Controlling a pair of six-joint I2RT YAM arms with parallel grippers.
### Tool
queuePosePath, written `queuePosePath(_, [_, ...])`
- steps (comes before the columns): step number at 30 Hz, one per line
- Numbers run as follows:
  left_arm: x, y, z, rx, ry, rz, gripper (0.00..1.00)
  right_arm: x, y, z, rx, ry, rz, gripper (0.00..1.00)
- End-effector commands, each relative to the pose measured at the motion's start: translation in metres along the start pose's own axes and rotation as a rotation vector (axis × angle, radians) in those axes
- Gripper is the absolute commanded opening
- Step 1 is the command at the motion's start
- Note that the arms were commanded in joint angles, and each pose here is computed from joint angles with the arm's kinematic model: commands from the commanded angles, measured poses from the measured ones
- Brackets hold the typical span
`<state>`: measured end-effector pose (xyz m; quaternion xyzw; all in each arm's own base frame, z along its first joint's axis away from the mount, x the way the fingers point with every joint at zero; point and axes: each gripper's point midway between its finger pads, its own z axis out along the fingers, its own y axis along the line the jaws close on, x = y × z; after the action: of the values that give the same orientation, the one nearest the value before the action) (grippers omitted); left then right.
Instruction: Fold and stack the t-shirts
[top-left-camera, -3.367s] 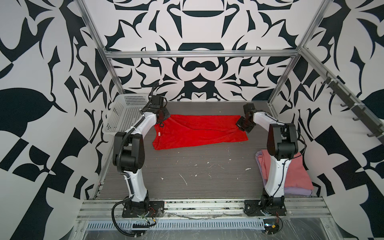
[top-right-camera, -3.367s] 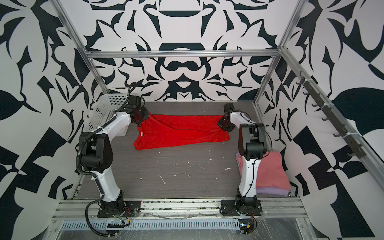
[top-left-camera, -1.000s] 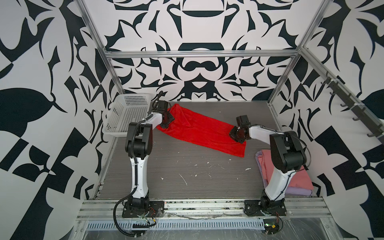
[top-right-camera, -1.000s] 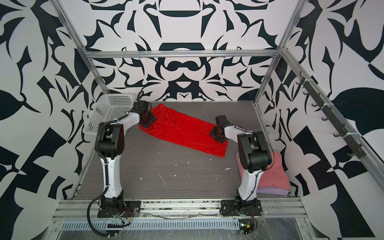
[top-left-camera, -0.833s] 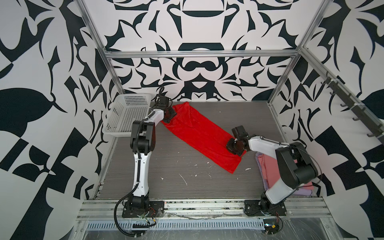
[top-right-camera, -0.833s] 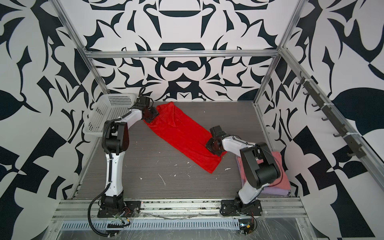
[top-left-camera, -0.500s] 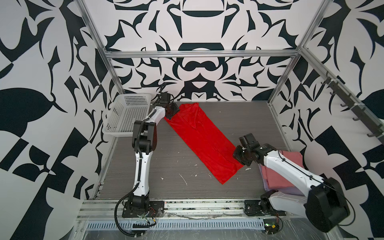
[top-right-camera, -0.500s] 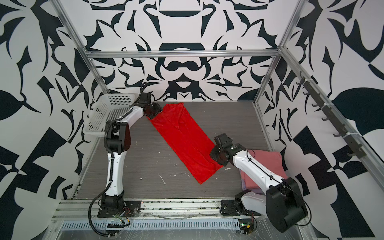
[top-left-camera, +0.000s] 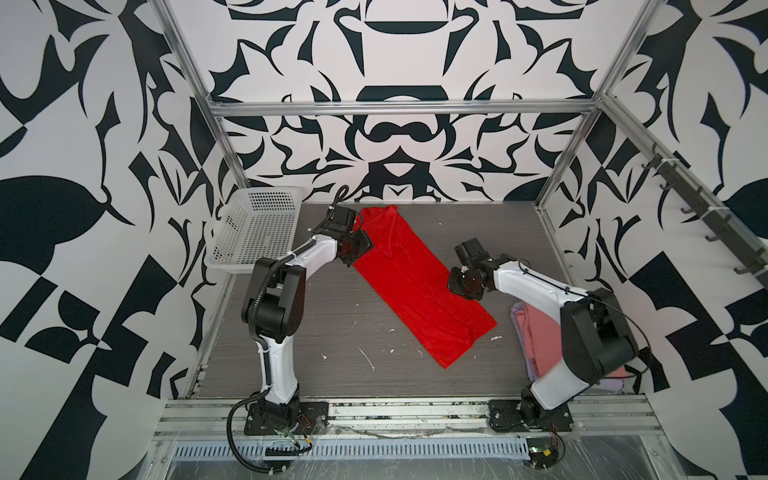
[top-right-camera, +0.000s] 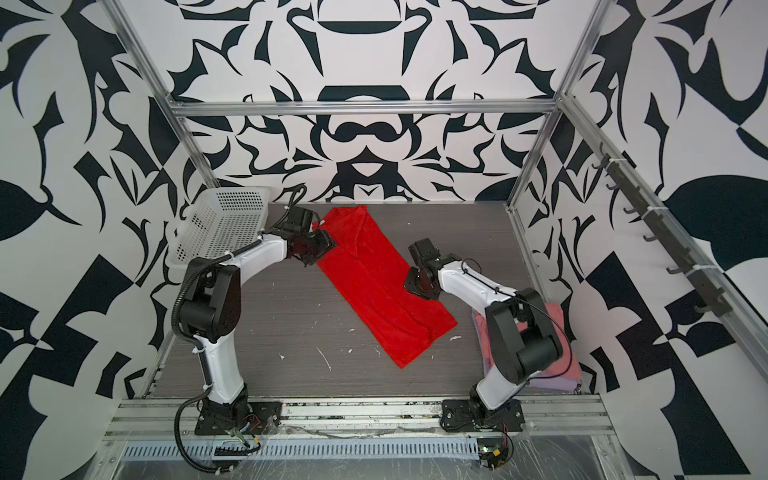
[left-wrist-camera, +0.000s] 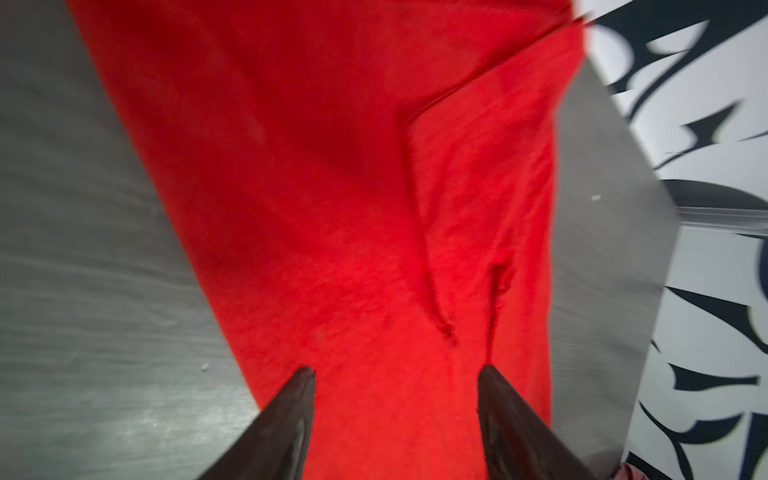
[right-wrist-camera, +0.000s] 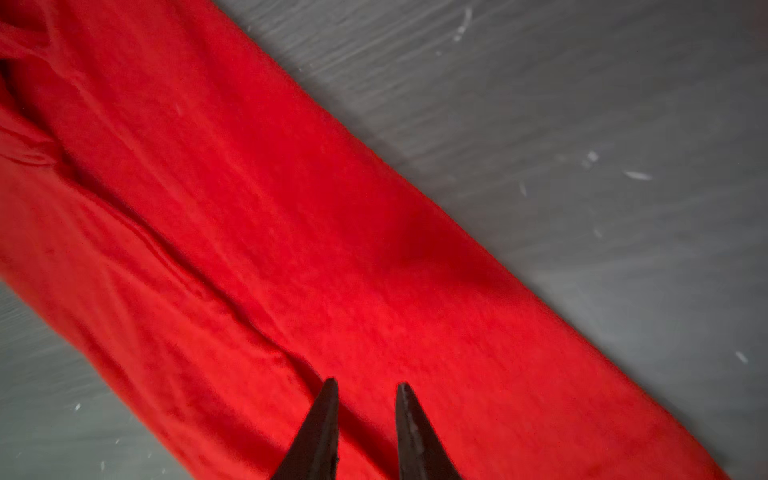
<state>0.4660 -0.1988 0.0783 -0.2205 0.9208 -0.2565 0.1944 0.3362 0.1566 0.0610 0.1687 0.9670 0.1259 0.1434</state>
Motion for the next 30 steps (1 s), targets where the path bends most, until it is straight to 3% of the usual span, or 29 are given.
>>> queuePosePath(1, [-0.014, -0.001, 0.02, 0.032, -0.03, -0.086, 0.66, -0.002, 0.004, 0.004, -0.02, 0.004, -0.007, 0.29])
queuePosePath(13, [-0.045, 0.008, 0.093, -0.076, 0.046, -0.086, 0.67, 0.074, -0.037, 0.038, 0.022, 0.159, 0.204, 0.26])
queuePosePath(18, [-0.061, 0.0, 0.117, -0.062, 0.065, -0.035, 0.67, 0.118, -0.028, 0.038, 0.05, 0.209, 0.139, 0.26])
queuePosePath(24, [-0.066, -0.042, 0.143, 0.124, 0.11, -0.009, 0.67, 0.177, 0.005, 0.048, 0.033, 0.258, 0.03, 0.26])
queuePosePath(30, [-0.059, -0.064, 0.138, 0.177, 0.11, 0.056, 0.67, 0.221, 0.051, 0.062, 0.026, 0.31, -0.127, 0.23])
